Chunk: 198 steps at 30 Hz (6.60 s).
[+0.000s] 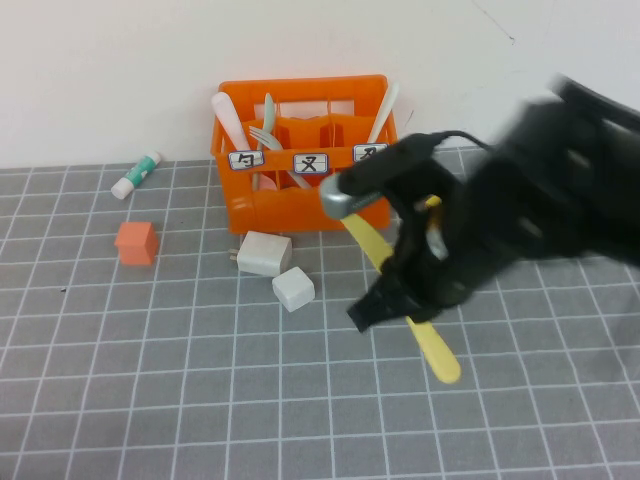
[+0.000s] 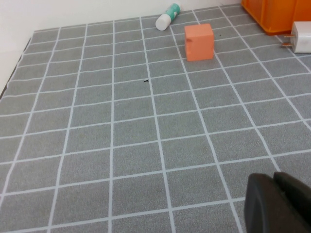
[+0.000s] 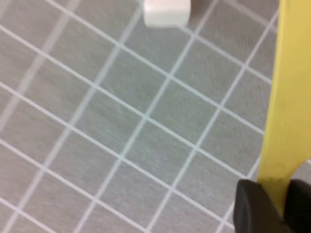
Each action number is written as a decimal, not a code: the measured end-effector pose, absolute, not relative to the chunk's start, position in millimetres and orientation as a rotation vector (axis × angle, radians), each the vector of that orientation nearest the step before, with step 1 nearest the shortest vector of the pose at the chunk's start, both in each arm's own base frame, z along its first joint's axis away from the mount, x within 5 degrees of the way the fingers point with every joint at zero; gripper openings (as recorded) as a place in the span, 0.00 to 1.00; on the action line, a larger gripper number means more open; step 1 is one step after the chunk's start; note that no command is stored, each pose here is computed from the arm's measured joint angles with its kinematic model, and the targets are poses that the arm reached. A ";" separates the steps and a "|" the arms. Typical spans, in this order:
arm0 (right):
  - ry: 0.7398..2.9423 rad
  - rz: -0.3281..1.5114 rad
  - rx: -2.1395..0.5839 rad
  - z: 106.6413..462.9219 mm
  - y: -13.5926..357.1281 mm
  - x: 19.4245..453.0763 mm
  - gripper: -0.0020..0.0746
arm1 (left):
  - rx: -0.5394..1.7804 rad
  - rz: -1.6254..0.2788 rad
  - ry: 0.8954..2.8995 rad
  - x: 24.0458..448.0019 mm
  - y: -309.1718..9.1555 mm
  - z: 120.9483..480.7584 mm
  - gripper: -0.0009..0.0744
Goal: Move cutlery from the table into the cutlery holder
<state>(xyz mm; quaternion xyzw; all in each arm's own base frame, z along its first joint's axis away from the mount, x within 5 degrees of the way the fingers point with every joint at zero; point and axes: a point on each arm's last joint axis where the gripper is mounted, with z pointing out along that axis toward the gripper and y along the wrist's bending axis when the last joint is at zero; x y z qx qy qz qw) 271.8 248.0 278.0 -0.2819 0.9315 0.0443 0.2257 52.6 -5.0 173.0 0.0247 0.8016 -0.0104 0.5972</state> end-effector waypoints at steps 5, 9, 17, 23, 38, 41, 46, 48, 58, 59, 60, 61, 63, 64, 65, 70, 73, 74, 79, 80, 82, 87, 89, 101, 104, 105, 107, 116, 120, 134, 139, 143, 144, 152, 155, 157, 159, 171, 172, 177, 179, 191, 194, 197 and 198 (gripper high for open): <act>2.391 0.284 -0.641 270.5 229.9 247.4 0.17 | 0.057 -0.024 1.860 52.6 -5.0 173.0 0.01; 2.064 0.487 -0.662 267.2 237.4 247.7 0.17 | 0.057 -0.024 1.860 52.6 -5.0 173.0 0.01; 1.666 0.737 -0.491 266.6 254.2 279.1 0.17 | 0.056 -0.025 1.860 52.6 -5.0 173.0 0.01; 1.468 0.606 -0.307 262.1 241.9 308.0 0.17 | 0.056 -0.025 1.860 52.6 -5.0 173.0 0.01; 1.369 0.310 -0.358 262.3 254.6 389.8 0.17 | 0.056 -0.025 1.860 52.6 -5.0 173.0 0.01; 1.410 0.271 -0.391 250.1 254.7 398.9 0.17 | 0.056 -0.025 1.860 52.6 -5.0 173.0 0.01; 1.477 0.257 -0.393 235.5 250.8 405.2 0.21 | 0.056 -0.025 1.860 52.6 -5.0 173.0 0.01; 1.483 0.254 -0.393 234.8 249.3 406.2 0.27 | 0.056 -0.025 1.860 52.6 -5.0 173.0 0.01; 1.524 0.320 -0.283 247.1 242.2 405.5 0.45 | 0.058 -0.024 1.860 52.6 -5.0 173.0 0.01; 1.541 0.353 -0.258 252.1 241.1 403.1 0.45 | 0.058 -0.024 1.860 52.6 -5.0 173.0 0.01; 1.549 0.386 -0.235 260.8 239.1 399.2 0.44 | 0.058 -0.024 1.860 52.6 -5.0 173.0 0.01; 1.555 0.416 -0.218 271.5 237.1 394.7 0.42 | 0.058 -0.024 1.860 52.6 -5.0 173.0 0.01; 1.568 0.461 -0.208 295.7 231.6 382.6 0.36 | 0.058 -0.024 1.860 52.6 -5.0 173.0 0.01; 1.576 0.473 -0.209 302.7 229.7 378.3 0.32 | 0.058 -0.024 1.860 52.6 -5.0 173.0 0.01; 1.590 0.491 -0.214 314.6 226.3 370.5 0.27 | 0.058 -0.024 1.860 52.6 -5.0 173.0 0.01; 1.625 0.516 -0.310 357.4 205.8 322.0 0.07 | 0.058 -0.024 1.860 52.6 -5.0 173.0 0.01; 1.614 0.517 -0.377 363.1 199.1 290.8 0.04 | 0.058 -0.024 1.860 52.6 -5.0 173.0 0.01; 1.619 0.516 -0.400 360.6 197.5 281.4 0.03 | 0.058 -0.024 1.860 52.6 -5.0 173.0 0.01; 1.609 0.559 -0.499 360.6 185.4 224.7 0.02 | 0.058 -0.024 1.860 52.6 -5.0 173.0 0.01; 1.612 0.569 -0.515 360.2 183.3 215.8 0.02 | 0.058 -0.024 1.860 52.6 -5.0 173.0 0.01; 1.632 0.586 -0.550 358.4 175.6 196.9 0.02 | 0.058 -0.024 1.860 52.6 -5.0 173.0 0.01; 1.752 0.589 -0.649 355.0 151.5 160.0 0.02 | 0.058 -0.024 1.860 52.6 -5.0 173.0 0.01; 1.849 0.565 -0.724 350.2 142.0 146.4 0.02 | 0.058 -0.024 1.860 52.6 -5.0 173.0 0.01; 1.870 0.260 -0.868 327.7 65.6 84.2 0.02 | 0.056 -0.025 1.860 52.6 -5.0 173.0 0.01; 1.778 0.231 -0.841 311.6 51.9 72.3 0.02 | 0.056 -0.025 1.860 52.6 -5.0 173.0 0.01; 1.763 0.227 -0.822 305.3 46.8 67.9 0.02 | 0.056 -0.025 1.860 52.6 -5.0 173.0 0.01; 1.749 0.222 -0.780 291.9 36.7 59.5 0.02 | 0.056 -0.025 1.860 52.6 -5.0 173.0 0.01; 1.726 0.250 -0.569 237.1 13.1 44.8 0.02 | 0.056 -0.025 1.860 52.6 -5.0 173.0 0.01; 1.797 0.232 -0.479 216.4 6.8 45.2 0.02 | 0.056 -0.025 1.860 52.6 -5.0 173.0 0.01; 1.907 -0.012 -0.302 206.7 2.3 40.7 0.02 | 0.058 -0.024 1.860 52.6 -5.0 173.0 0.01; 1.871 -0.091 -0.268 209.6 4.9 41.7 0.02 | 0.056 -0.025 1.860 52.6 -5.0 173.0 0.01; 1.806 -0.155 -0.201 207.0 2.2 46.8 0.02 | 0.056 -0.025 1.860 52.6 -5.0 173.0 0.01; 1.803 -0.157 -0.185 202.5 1.7 48.3 0.02 | 0.056 -0.025 1.860 52.6 -5.0 173.0 0.01; 1.883 -0.140 -0.069 170.3 -3.2 52.0 0.02 | 0.056 -0.025 1.860 52.6 -5.0 173.0 0.01; 1.889 -0.135 -0.082 169.7 -3.2 51.8 0.02 | 0.056 -0.025 1.860 52.6 -5.0 173.0 0.01; 1.888 -0.116 -0.097 169.7 -2.2 51.9 0.02 | 0.056 -0.025 1.860 52.6 -5.0 173.0 0.01; 1.886 -0.099 -0.118 169.8 -1.5 51.9 0.02 | 0.056 -0.025 1.860 52.6 -5.0 173.0 0.01; 1.890 -0.039 -0.087 169.5 -1.4 51.9 0.02 | 0.056 -0.025 1.860 52.6 -5.0 173.0 0.01; 1.897 -0.040 -0.086 168.9 -1.5 51.7 0.02 | 0.056 -0.025 1.860 52.6 -5.0 173.0 0.01; 1.899 -0.041 -0.086 169.1 -1.6 51.6 0.02 | 0.056 -0.025 1.860 52.6 -5.0 173.0 0.01; 1.899 -0.041 -0.086 169.1 -1.6 51.6 0.02 | 0.056 -0.025 1.860 52.6 -5.0 173.0 0.01; 1.903 -0.039 -0.087 168.8 -1.5 51.5 0.02 | 0.056 -0.025 1.860 52.6 -5.0 173.0 0.01; 1.902 -0.035 -0.094 168.8 -1.2 51.5 0.02 | 0.056 -0.025 1.860 52.6 -5.0 173.0 0.01; 1.902 -0.035 -0.094 168.8 -1.2 51.5 0.02 | 0.056 -0.025 1.860 52.6 -5.0 173.0 0.01; 1.902 -0.035 -0.094 168.8 -1.2 51.5 0.02 | 0.056 -0.025 1.860 52.6 -5.0 173.0 0.01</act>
